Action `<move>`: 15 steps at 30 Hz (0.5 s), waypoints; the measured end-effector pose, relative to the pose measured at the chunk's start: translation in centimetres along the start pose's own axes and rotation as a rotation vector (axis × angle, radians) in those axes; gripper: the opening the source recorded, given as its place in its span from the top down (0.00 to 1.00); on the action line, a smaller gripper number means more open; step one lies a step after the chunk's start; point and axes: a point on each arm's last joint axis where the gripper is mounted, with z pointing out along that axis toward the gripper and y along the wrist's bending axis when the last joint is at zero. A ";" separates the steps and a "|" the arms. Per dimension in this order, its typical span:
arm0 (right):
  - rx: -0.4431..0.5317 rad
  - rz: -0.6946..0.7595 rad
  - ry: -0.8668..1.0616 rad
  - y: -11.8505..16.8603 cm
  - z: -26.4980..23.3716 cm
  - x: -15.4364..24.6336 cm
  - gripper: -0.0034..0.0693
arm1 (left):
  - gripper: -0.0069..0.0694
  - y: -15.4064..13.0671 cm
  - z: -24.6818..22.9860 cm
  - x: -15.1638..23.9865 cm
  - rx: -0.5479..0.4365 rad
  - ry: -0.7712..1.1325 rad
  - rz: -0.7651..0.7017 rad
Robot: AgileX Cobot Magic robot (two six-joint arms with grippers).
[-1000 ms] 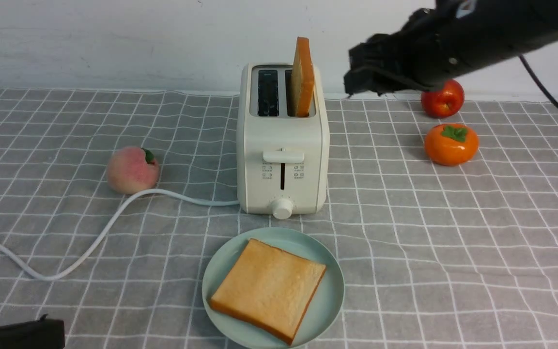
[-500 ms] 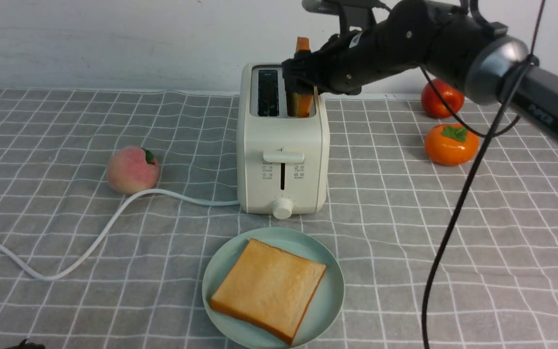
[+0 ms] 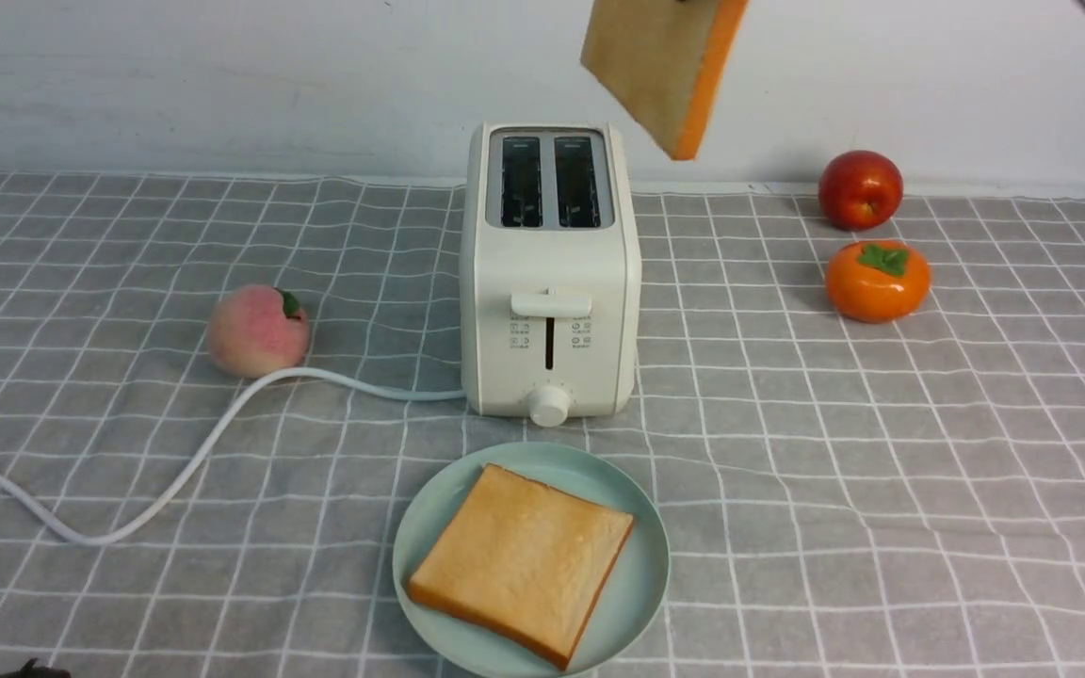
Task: Take toasted bread from bread machine on grey coffee table place on plate.
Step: 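Place the held slice of bread on top of the slice on the plate with the right gripper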
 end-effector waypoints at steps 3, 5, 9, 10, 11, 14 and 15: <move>-0.024 0.006 0.041 0.6 -1.5 0.8 0.80 | 0.93 0.1 0.0 0.0 -0.007 -0.001 0.008; -0.067 0.035 0.095 0.8 -0.8 1.9 0.80 | 0.93 0.1 0.0 0.0 -0.012 -0.003 0.014; -0.250 0.142 0.318 0.9 4.5 6.6 0.80 | 0.93 0.1 0.0 -0.1 -0.013 -0.010 0.016; -0.295 0.156 0.352 1.0 5.4 7.6 0.80 | 0.93 0.1 0.0 -0.1 -0.014 -0.010 0.017; -0.352 0.181 0.423 0.9 7.2 9.6 0.80 | 0.93 0.1 0.0 -0.1 -0.015 -0.010 0.017; -0.481 0.273 0.499 0.8 11.0 13.5 0.80 | 0.93 0.1 0.0 -0.1 -0.015 -0.010 0.017; -0.499 0.300 0.503 0.5 12.3 14.6 0.80 | 0.93 0.1 0.0 -0.1 -0.015 -0.010 0.017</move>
